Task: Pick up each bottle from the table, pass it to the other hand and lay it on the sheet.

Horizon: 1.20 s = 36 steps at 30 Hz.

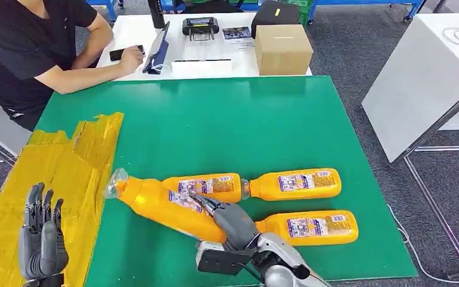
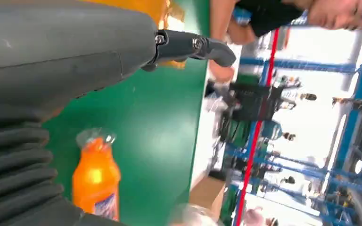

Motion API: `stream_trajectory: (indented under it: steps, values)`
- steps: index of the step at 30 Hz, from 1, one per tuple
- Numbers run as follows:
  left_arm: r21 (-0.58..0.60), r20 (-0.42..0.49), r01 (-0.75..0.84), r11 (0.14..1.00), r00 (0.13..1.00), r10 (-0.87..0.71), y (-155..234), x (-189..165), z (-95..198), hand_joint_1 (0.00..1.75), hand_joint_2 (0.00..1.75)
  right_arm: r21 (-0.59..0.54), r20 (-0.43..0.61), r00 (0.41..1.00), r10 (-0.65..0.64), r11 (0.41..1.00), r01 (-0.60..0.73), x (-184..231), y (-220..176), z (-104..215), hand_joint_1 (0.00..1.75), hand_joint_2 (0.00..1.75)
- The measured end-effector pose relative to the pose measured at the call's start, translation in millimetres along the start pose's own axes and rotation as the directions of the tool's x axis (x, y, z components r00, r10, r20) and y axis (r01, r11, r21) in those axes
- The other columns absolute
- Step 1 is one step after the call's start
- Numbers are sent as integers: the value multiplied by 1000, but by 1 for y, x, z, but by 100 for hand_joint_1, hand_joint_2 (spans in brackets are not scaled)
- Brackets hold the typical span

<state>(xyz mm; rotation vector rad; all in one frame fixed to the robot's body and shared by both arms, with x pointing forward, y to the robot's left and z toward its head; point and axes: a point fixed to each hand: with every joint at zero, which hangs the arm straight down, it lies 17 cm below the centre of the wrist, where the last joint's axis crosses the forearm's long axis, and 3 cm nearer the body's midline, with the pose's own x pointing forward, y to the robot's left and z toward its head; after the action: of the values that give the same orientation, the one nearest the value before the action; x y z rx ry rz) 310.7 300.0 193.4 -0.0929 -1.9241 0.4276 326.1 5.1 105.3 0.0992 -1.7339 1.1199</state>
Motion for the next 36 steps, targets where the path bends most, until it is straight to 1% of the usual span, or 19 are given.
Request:
stream_trajectory:
  steps: [4, 8, 14, 17, 22, 24, 27, 36]
  values:
    - [-46, -34, -42, 998, 999, 41, -14, -6, 9, 0, 175, -60, 22, 1000, -17, 998, 18, 7, -23, 0, 175, 175]
    - [-67, -51, -68, 995, 997, 65, -24, -9, 14, 0, 175, -90, 31, 999, -20, 996, 23, 10, -35, 0, 175, 175]
    - [-96, -62, -101, 990, 994, 95, -35, -10, 20, 0, 175, -106, 33, 999, -23, 994, 26, 11, -41, 0, 175, 175]
    - [-122, -84, -165, 979, 984, 156, -48, -10, 22, 0, 175, -109, 44, 999, -26, 994, 30, 15, -44, -4, 175, 175]
    - [-137, -115, -281, 950, 957, 266, -66, -10, 23, 0, 175, -89, 78, 997, -27, 995, 34, 30, -47, -21, 175, 175]
    - [-139, -122, -320, 937, 945, 304, -71, -9, 23, 0, 175, -78, 95, 995, -28, 996, 36, 38, -44, -28, 175, 175]
    - [-150, -141, -375, 915, 924, 356, -78, -8, 24, 0, 175, -40, 122, 992, -34, 998, 40, 52, -30, -38, 175, 175]
    - [-159, -177, -425, 891, 900, 398, -91, -12, 26, 0, 175, 50, 154, 987, -36, 998, 28, 71, 5, -52, 175, 175]
